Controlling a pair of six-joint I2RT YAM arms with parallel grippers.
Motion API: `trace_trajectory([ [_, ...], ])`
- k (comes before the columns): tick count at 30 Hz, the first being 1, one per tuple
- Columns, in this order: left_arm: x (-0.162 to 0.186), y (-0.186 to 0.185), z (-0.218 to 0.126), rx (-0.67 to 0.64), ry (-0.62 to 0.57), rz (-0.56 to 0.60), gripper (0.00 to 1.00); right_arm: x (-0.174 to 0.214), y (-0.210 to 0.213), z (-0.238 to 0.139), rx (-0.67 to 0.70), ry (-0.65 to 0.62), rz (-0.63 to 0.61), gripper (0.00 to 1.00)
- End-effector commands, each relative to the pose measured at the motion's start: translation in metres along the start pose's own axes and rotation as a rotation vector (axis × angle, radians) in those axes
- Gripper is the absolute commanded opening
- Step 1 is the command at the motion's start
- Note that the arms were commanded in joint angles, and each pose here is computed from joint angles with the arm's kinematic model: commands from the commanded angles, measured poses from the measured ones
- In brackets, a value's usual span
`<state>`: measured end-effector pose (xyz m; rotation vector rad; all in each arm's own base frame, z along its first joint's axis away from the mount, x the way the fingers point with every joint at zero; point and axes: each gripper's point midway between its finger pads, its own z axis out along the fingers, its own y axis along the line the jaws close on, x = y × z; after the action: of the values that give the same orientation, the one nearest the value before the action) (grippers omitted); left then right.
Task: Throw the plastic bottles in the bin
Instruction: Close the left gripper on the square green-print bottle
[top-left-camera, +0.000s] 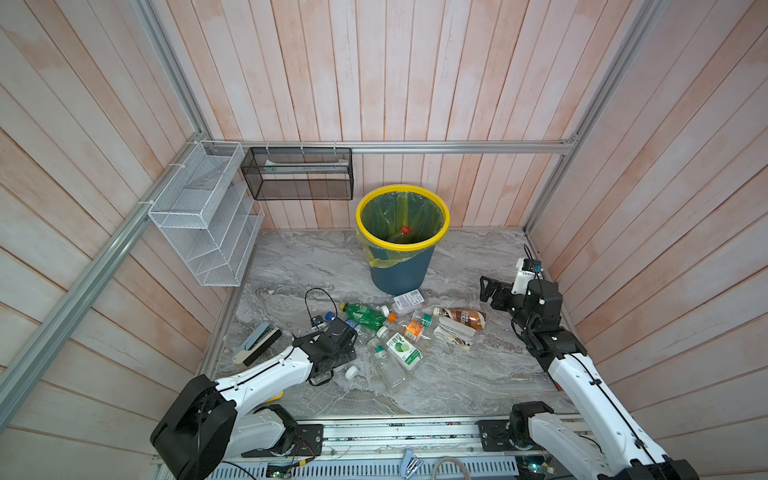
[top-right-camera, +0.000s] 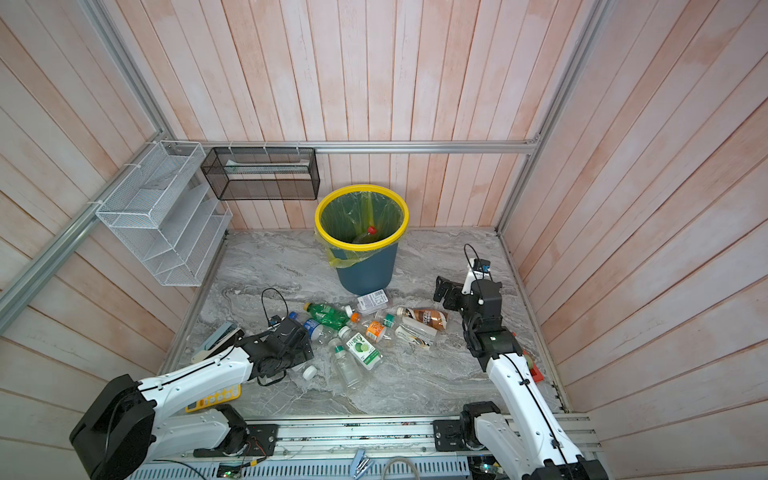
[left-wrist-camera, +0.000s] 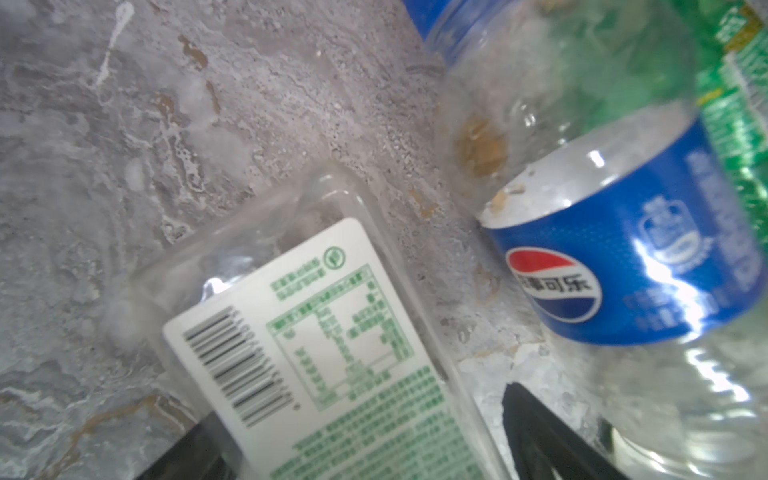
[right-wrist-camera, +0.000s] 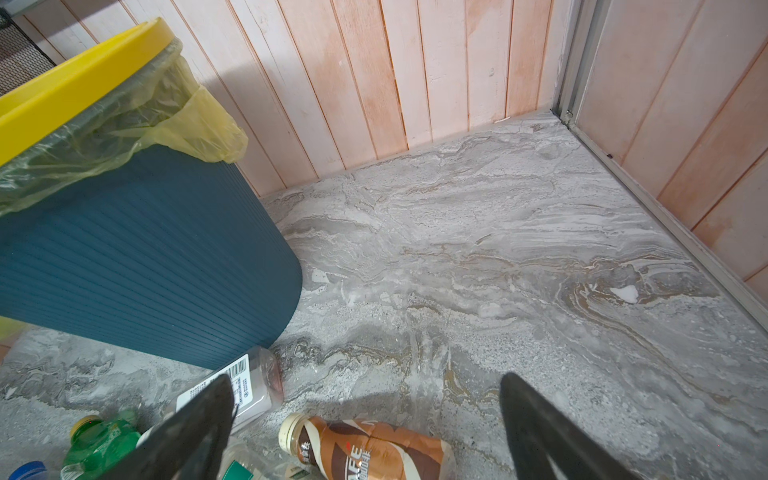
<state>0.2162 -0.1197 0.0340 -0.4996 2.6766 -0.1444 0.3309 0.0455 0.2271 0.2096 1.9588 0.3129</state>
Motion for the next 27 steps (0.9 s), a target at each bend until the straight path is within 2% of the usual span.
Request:
trace_trajectory([
  [1,-0.004,-0.001,-0.002,0.008,-0.008,0.008,0.89,0.003,-0.002,0.003,-0.001,0.002,0.006,0.99],
  [10,-0.01,0.016,-0.013,-0.008,-0.024,0.016,0.78,0.006,-0.003,0.003,0.0,0.006,0.01,0.99],
  [11,-0.01,0.016,-0.014,-0.007,-0.024,0.014,0.79,0.006,-0.003,0.003,0.0,0.005,0.011,0.99],
  [13,-0.008,0.018,-0.013,-0.007,-0.017,0.017,0.88,0.007,-0.004,0.003,0.001,0.009,0.012,0.99],
  [16,-0.006,0.014,-0.01,0.002,0.001,0.026,0.92,0.01,-0.004,0.004,0.001,0.014,0.014,0.99],
  [21,-0.004,0.006,-0.002,0.011,0.023,0.049,0.94,0.008,-0.004,0.002,0.001,0.007,0.015,0.99],
  [24,-0.001,0.003,0.003,0.013,0.044,0.062,0.88,0.009,-0.005,0.001,0.007,0.009,0.013,0.99],
  [27,-0.001,0.003,0.002,0.014,0.044,0.061,0.72,0.008,-0.005,0.0,0.008,0.007,0.012,0.99],
])
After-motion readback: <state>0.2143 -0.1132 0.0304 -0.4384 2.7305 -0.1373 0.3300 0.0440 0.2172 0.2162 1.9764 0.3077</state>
